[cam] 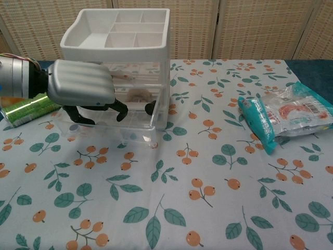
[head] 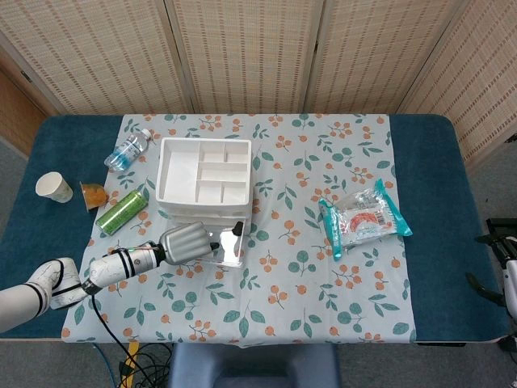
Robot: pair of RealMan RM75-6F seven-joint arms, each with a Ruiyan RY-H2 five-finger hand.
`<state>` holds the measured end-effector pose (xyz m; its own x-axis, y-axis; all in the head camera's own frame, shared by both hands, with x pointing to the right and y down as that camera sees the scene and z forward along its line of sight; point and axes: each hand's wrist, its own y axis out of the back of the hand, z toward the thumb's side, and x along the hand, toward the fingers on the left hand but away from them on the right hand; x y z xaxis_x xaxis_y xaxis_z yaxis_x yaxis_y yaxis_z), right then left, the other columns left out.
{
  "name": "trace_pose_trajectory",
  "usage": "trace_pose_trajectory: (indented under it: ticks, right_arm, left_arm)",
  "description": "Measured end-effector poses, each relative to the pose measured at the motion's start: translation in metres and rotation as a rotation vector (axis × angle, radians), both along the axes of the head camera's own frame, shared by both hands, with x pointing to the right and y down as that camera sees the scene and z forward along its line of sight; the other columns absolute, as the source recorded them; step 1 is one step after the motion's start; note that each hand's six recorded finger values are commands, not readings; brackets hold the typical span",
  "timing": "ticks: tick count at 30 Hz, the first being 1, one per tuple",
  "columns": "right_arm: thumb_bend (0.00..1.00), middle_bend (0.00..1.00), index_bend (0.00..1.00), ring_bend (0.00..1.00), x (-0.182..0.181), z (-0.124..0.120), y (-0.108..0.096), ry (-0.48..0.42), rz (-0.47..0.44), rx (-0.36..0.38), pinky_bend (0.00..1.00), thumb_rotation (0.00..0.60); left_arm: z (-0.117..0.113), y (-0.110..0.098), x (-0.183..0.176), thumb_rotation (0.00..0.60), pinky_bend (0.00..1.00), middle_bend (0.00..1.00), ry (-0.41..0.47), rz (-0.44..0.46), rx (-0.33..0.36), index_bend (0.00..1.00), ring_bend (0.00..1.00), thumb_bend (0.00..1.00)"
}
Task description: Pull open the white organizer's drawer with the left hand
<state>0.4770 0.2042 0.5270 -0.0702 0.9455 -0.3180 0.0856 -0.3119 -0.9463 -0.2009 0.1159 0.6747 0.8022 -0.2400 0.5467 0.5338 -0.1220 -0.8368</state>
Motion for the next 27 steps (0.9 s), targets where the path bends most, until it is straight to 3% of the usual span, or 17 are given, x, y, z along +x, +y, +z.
trace_pose_trajectory:
  ticks: [10,27]
  right_arm:
    - [0.23,0.28,0.27,0.33,0.001,0.000,0.001,0.002,0.004,0.000,0.36,0.600]
    - [0.23,0.28,0.27,0.33,0.003,0.000,0.000,-0.001,0.007,0.002,0.36,0.600]
  left_arm:
    - [-0.001,0.007,0.010,0.600,1.00,0.88,0.013,0.007,-0.023,0.44,0.95,0.27]
    - [0.005,0.007,0.012,0.600,0.99,0.88,-0.030,0.020,0.010,0.47,0.95,0.27]
